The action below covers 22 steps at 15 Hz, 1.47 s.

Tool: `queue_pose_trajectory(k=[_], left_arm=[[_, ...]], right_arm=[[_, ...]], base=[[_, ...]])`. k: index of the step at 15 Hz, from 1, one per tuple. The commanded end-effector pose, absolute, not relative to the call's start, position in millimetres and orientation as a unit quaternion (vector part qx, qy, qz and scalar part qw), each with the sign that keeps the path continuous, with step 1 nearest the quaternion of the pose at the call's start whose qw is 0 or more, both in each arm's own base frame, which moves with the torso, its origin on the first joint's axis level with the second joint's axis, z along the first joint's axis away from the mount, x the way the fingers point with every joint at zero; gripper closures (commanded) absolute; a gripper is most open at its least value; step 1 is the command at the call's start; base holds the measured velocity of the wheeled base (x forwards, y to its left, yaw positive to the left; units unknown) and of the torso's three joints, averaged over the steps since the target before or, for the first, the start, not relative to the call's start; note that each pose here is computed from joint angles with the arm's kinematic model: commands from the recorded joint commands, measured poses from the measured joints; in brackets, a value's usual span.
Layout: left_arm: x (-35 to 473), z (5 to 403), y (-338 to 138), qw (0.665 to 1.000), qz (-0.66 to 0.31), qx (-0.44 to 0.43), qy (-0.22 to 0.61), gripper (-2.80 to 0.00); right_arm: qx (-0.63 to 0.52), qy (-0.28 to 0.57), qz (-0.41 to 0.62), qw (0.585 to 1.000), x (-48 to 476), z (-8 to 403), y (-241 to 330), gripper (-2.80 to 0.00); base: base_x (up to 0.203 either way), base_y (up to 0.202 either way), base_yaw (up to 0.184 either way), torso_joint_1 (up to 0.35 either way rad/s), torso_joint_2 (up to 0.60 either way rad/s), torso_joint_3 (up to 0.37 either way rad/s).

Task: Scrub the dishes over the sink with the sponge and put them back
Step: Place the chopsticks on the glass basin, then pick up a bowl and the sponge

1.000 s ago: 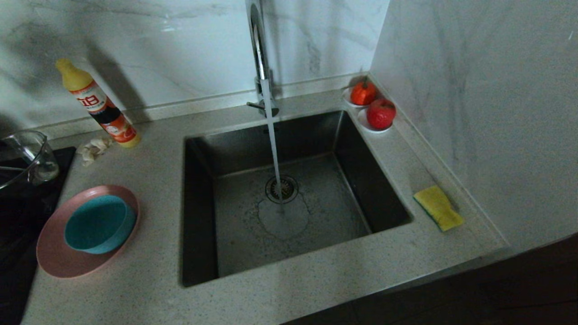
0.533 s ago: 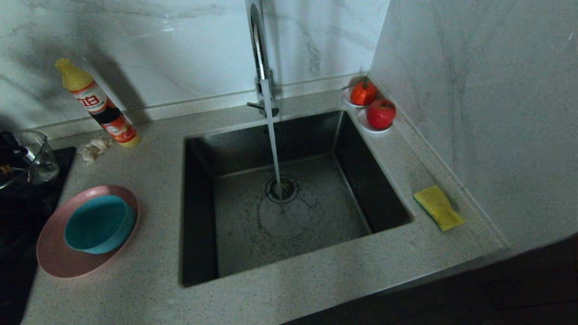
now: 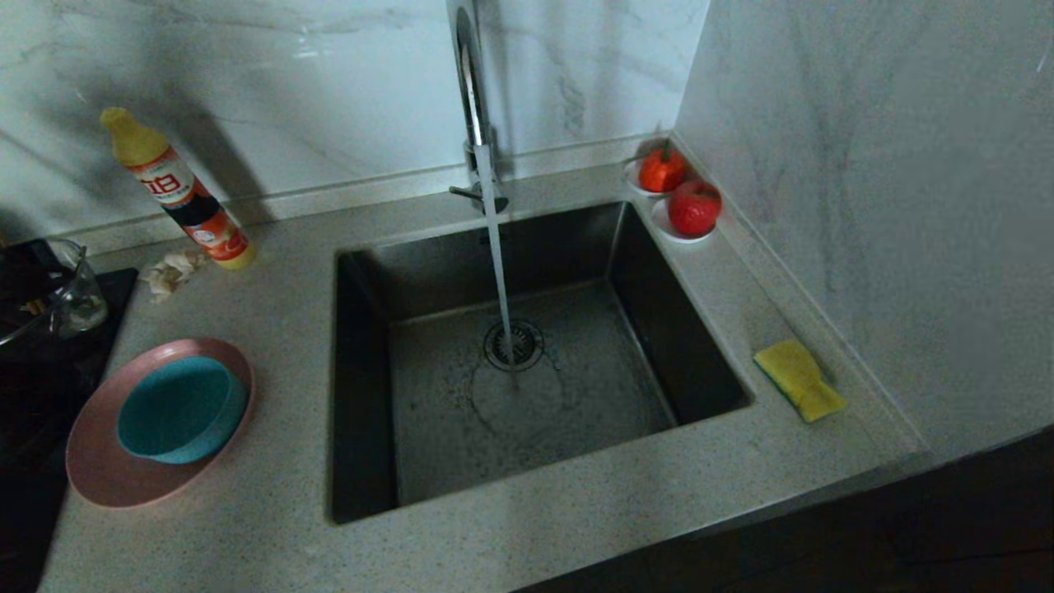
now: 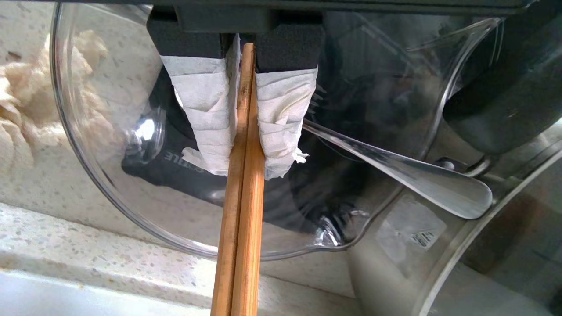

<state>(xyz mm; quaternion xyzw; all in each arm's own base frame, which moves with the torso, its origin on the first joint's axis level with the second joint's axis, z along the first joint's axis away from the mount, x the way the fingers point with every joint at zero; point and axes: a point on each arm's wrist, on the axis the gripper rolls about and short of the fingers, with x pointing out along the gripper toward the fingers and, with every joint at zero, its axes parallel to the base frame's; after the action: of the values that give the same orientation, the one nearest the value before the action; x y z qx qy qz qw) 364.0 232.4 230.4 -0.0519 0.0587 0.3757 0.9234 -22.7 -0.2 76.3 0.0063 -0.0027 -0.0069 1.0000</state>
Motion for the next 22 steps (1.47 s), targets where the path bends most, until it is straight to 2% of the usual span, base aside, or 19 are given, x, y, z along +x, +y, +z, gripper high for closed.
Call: queue_pose_trajectory(k=[1,4,5,11,18,22], left_arm=[[364,228,232,0.922,0.378,-0.053,0.062,0.0],[363,227,231,0.921,0.38,-0.054,0.068,0.0],[363,224,231,0.92,0.381,-0.054,0.071,-2.8],[357,241,228,0.921,0.381,-0.063,0.043,-2.8],[309,342,201,0.921,0.375,-0.046,-0.091,-2.8],[262,377,170,0.932,0.351,-0.052,-0.075,-2.8]], right_arm=[[0.006,-0.003,-0.007,1.0,-23,76,0,0.0],[0.007,-0.003,-0.007,1.0,-23,76,0,0.0],[0.007,-0.003,-0.008,1.0,-23,76,0,0.0],[0.006,-0.003,-0.007,1.0,-23,76,0,0.0],[0.006,-0.003,-0.007,1.0,-23,76,0,0.0],[0.006,-0.003,-0.007,1.0,-23,76,0,0.0]], base=[[0.0,0.0,0.0,0.0,0.0,0.0],[0.0,0.0,0.0,0.0,0.0,0.0],[0.0,0.0,0.0,0.0,0.0,0.0],[0.0,0.0,0.0,0.0,0.0,0.0],[0.0,0.0,0.0,0.0,0.0,0.0],[0.0,0.0,0.0,0.0,0.0,0.0]])
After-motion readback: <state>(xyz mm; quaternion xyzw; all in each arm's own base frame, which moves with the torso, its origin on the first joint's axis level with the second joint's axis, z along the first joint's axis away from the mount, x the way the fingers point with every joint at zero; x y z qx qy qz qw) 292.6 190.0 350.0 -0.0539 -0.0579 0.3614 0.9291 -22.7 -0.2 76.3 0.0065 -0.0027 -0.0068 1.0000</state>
